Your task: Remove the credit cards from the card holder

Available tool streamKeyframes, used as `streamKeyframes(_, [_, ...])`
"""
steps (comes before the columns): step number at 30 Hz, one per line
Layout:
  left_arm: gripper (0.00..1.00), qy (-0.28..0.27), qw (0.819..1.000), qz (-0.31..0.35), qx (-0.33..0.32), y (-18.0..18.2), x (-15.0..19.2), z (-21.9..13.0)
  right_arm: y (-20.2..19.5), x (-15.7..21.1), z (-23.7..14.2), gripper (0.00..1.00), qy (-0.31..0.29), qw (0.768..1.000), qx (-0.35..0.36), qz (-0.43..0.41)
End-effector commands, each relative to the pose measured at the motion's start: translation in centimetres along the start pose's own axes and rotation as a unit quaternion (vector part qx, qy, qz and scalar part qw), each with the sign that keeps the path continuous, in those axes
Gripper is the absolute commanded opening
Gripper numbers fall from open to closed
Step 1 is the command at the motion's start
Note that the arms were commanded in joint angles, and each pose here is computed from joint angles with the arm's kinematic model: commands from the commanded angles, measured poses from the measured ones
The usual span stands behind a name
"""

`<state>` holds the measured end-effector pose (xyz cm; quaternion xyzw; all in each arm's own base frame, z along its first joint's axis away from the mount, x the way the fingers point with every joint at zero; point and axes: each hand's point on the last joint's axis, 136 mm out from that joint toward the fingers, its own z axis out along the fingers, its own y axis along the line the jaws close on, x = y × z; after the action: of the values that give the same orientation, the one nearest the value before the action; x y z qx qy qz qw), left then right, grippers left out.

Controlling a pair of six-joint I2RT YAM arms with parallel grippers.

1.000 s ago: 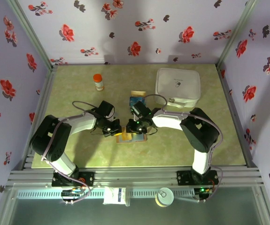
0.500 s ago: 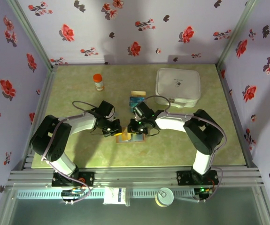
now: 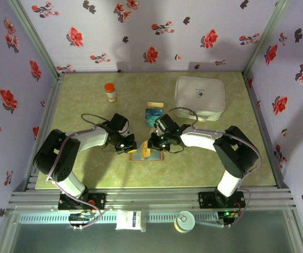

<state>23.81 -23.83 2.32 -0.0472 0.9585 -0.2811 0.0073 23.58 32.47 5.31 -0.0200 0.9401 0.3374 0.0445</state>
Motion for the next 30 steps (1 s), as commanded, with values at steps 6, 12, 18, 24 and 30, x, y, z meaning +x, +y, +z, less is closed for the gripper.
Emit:
streamKeyframes(6, [0.00, -0.006, 1.000, 0.017, -0.014, -0.3, -0.3, -0.9, 0.0, -1.0, -3.7, 0.01, -0.013, 0.997, 0.040, -0.070])
streamKeyframes(12, [0.05, -0.026, 0.999, 0.027, 0.006, -2.0, -1.1, -2.3, 0.2, -2.8, -6.2, 0.00, -0.007, 0.967, 0.113, -0.230])
streamKeyframes(18, [0.11, -0.042, 0.999, 0.029, 0.010, -2.2, -1.5, -3.5, 0.8, -5.0, -8.3, 0.00, 0.022, 0.906, 0.159, -0.392])
streamKeyframes(24, [0.19, -0.054, 0.998, 0.018, 0.002, -1.0, -1.7, -4.1, 1.7, -7.5, -9.7, 0.00, 0.054, 0.817, 0.174, -0.547])
streamKeyframes(30, [0.28, -0.062, 0.998, 0.011, -0.016, 0.6, -1.4, -4.8, 1.7, -10.7, -10.2, 0.00, 0.074, 0.744, 0.212, -0.629])
